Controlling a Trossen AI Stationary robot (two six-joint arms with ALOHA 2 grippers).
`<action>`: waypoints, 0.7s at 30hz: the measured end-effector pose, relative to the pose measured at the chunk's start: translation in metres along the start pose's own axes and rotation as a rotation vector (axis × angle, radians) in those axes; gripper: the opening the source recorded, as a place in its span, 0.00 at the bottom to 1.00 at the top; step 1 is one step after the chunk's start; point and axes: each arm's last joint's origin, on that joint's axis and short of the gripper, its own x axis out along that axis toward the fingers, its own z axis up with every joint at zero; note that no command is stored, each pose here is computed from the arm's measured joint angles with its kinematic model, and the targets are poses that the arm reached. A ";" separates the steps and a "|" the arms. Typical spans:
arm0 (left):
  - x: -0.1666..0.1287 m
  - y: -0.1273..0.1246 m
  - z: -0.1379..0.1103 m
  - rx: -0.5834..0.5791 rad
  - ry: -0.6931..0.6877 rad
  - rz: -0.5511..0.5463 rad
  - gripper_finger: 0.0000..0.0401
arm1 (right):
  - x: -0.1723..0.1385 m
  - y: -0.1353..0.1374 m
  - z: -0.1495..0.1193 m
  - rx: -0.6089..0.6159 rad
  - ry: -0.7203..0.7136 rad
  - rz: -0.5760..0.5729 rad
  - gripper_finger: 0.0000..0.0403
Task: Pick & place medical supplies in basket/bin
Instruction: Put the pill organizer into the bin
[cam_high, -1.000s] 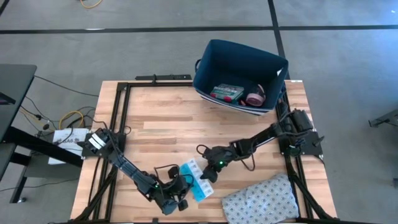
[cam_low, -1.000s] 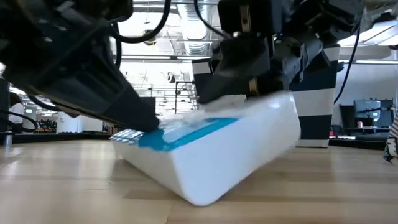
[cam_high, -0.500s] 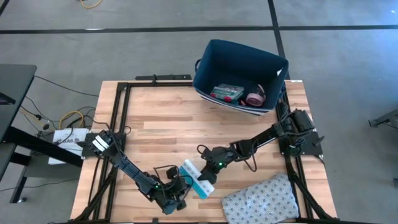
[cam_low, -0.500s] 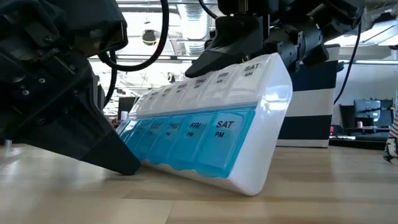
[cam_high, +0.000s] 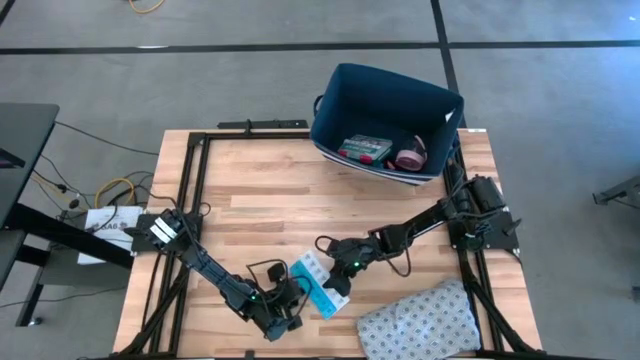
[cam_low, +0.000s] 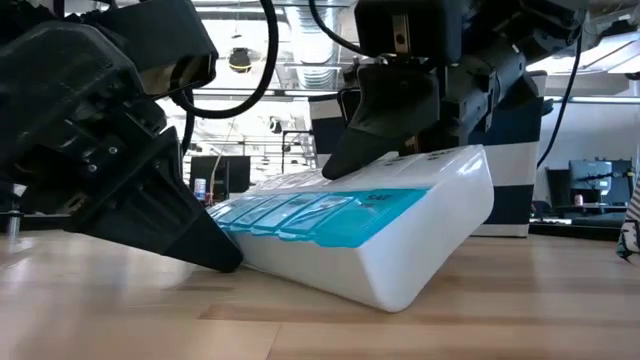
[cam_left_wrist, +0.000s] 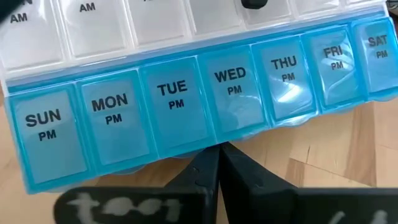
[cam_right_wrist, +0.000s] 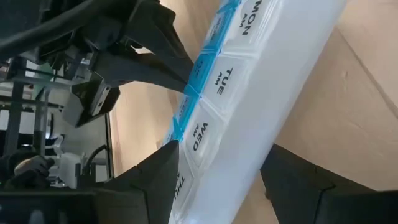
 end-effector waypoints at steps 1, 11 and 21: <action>0.000 0.000 0.000 0.000 0.000 0.000 0.00 | 0.000 0.000 0.000 -0.001 -0.003 0.001 0.51; 0.003 0.001 0.006 0.052 -0.062 0.030 0.00 | 0.000 0.000 0.001 -0.007 -0.018 0.012 0.51; 0.003 0.000 0.008 0.061 -0.091 0.031 0.00 | 0.000 0.001 0.001 -0.036 -0.015 0.030 0.49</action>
